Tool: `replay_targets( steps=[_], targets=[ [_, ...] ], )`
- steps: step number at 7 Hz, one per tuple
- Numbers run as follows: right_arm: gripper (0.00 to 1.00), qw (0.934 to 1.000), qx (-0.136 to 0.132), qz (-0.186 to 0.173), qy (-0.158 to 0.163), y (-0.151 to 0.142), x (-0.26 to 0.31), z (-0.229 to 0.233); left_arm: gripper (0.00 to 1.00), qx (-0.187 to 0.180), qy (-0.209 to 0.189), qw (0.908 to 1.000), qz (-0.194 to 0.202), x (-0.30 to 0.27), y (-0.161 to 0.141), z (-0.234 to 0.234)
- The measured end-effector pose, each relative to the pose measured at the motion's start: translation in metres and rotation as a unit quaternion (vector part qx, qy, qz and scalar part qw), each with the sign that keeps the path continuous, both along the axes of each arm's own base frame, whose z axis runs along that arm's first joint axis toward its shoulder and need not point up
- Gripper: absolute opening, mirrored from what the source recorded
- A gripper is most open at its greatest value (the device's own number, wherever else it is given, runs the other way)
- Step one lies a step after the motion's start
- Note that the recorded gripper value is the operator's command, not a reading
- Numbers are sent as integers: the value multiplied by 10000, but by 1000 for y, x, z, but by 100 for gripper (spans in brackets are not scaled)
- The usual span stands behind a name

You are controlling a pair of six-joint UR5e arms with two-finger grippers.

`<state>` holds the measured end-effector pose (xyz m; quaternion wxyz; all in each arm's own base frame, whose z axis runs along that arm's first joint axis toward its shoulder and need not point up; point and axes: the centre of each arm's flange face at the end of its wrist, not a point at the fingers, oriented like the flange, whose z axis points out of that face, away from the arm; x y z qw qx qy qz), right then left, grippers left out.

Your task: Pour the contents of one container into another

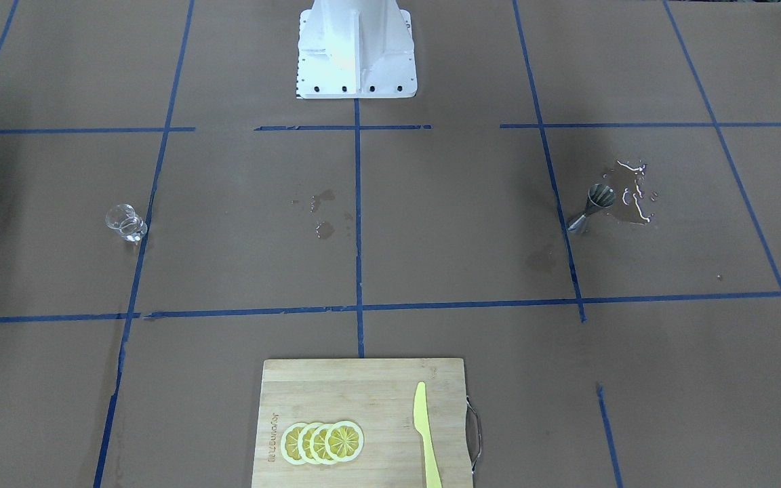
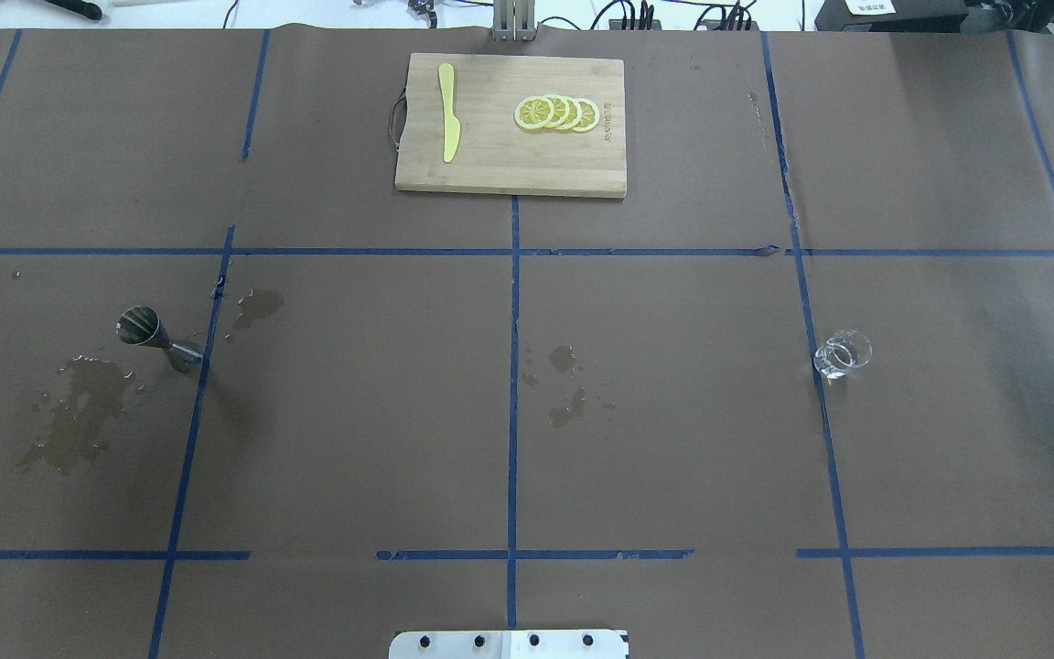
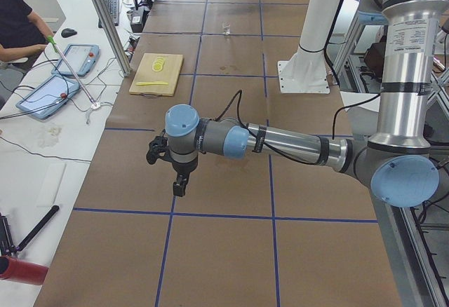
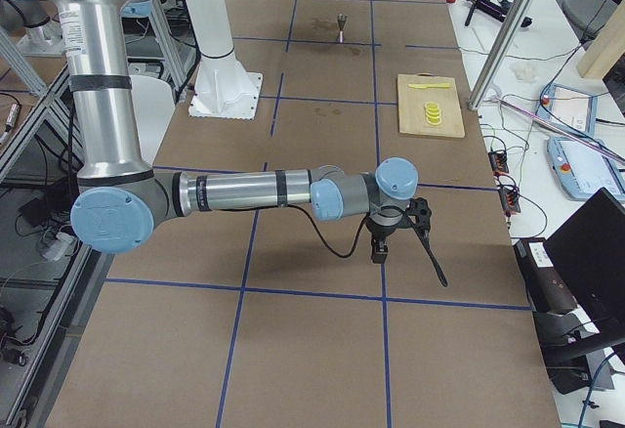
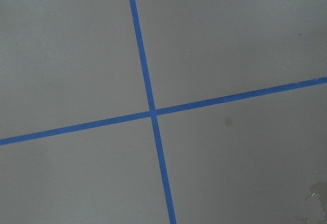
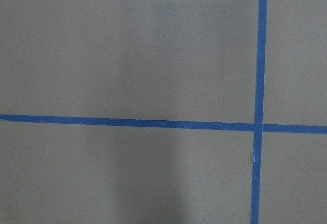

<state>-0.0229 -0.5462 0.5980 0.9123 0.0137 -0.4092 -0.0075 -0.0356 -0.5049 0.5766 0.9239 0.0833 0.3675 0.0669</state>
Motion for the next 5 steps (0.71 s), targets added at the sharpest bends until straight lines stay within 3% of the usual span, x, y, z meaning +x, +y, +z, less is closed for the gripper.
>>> replay_targets(
  steps=[5],
  targets=[
    [100,9985,387,-374,70,8,3,4,100,32,25,10000,6,1,-1,3]
  ],
)
